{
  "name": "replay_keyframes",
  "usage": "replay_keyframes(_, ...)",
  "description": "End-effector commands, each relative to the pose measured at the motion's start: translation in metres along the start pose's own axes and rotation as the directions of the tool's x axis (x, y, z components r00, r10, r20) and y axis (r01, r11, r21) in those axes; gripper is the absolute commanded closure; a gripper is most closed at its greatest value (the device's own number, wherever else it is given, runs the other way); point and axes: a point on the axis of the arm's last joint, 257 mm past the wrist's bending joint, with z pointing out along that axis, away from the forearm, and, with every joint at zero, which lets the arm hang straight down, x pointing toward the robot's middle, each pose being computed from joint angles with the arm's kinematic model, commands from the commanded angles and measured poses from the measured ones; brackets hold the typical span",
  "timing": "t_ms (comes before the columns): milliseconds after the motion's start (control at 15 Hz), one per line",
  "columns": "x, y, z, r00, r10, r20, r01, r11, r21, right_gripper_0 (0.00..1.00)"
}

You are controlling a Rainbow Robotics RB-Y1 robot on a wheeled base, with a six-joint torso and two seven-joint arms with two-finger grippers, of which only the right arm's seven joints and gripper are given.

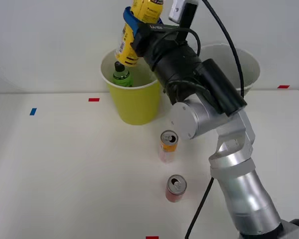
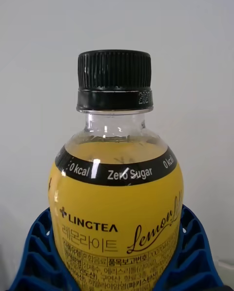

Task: Put cans in the gray bin, plastic bottles in the light green bin

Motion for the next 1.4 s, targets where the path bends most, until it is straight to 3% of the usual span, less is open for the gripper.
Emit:
replay_keyframes(67,0.025,-0.025,0.026,0.990,-0.127,-0.069,0.129,0.991,0.034,1.00)
replay_keyframes(467,0.040,-0.041,0.043,0.970,-0.213,-0.121,0.220,0.974,0.047,1.00)
replay_keyframes(867,0.044,-0.039,0.043,0.970,-0.208,-0.127,0.215,0.976,0.043,1.00)
replay_keyframes(933,0.044,-0.039,0.043,0.971,-0.201,-0.127,0.208,0.977,0.043,0.86)
replay_keyframes(1000,0.044,-0.039,0.043,0.973,-0.193,-0.127,0.200,0.979,0.043,0.49)
replay_keyframes(1067,0.044,-0.038,0.043,0.974,-0.188,-0.126,0.194,0.980,0.043,0.00)
replay_keyframes(1400,0.044,-0.035,0.043,0.974,-0.191,-0.121,0.197,0.980,0.038,0.00)
